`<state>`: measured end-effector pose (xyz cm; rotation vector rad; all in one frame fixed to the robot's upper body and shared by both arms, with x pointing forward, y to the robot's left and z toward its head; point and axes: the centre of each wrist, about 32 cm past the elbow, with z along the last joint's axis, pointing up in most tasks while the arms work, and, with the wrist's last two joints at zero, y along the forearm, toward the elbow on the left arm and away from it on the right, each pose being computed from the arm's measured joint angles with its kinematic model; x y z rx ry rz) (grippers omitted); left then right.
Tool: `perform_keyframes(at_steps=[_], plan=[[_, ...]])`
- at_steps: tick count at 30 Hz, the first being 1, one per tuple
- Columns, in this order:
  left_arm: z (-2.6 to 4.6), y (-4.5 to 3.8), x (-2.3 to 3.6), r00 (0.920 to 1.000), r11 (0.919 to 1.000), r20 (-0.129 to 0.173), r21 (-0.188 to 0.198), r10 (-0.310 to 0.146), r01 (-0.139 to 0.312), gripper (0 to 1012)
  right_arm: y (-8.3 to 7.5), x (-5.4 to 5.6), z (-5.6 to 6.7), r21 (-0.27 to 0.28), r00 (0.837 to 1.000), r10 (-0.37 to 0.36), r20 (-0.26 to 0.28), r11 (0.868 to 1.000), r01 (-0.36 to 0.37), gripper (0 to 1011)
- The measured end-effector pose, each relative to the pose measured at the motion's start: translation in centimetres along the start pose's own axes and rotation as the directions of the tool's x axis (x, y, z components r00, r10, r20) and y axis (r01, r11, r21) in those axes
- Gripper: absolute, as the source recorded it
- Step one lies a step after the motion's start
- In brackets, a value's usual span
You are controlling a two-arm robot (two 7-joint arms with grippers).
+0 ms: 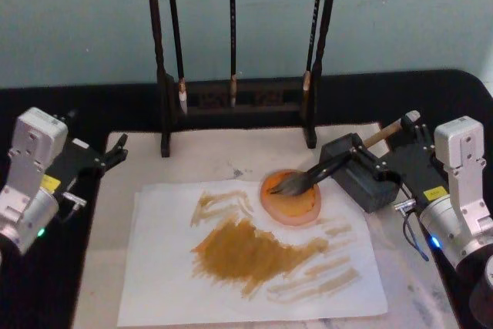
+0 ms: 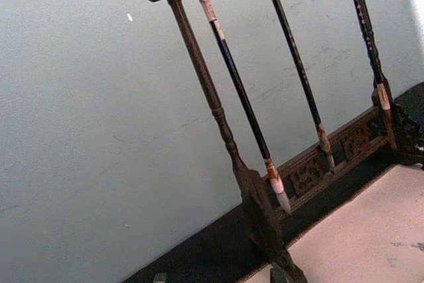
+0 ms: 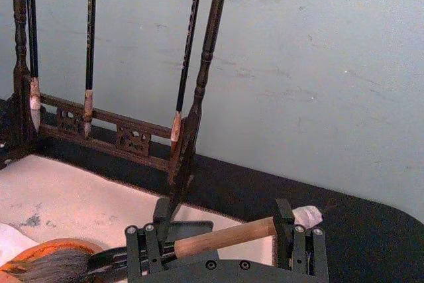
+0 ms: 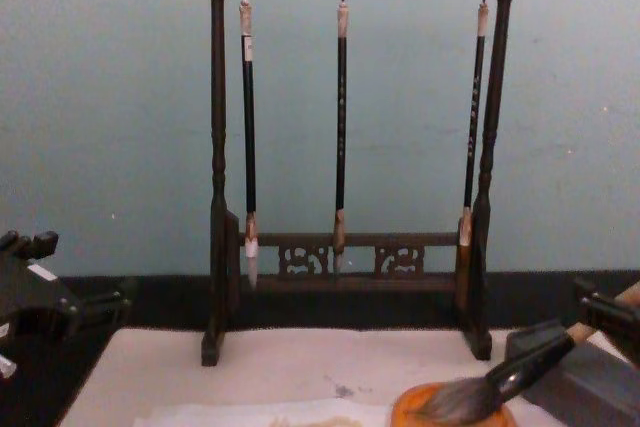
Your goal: Pick up the brush from the inkstone, write on the paper, then place the brush back to its original position.
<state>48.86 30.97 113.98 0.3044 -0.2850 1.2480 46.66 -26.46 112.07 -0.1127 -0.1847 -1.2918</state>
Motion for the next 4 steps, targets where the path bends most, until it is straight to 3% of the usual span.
perform_keyframes(at_steps=[4], plan=[[0.00,0.00,0.00,1.0000,1.0000,0.000,0.000,0.000,0.000,1009,0.00,0.00,0.00,0.000,1.000,0.000,0.000,1.000,0.000,1000]])
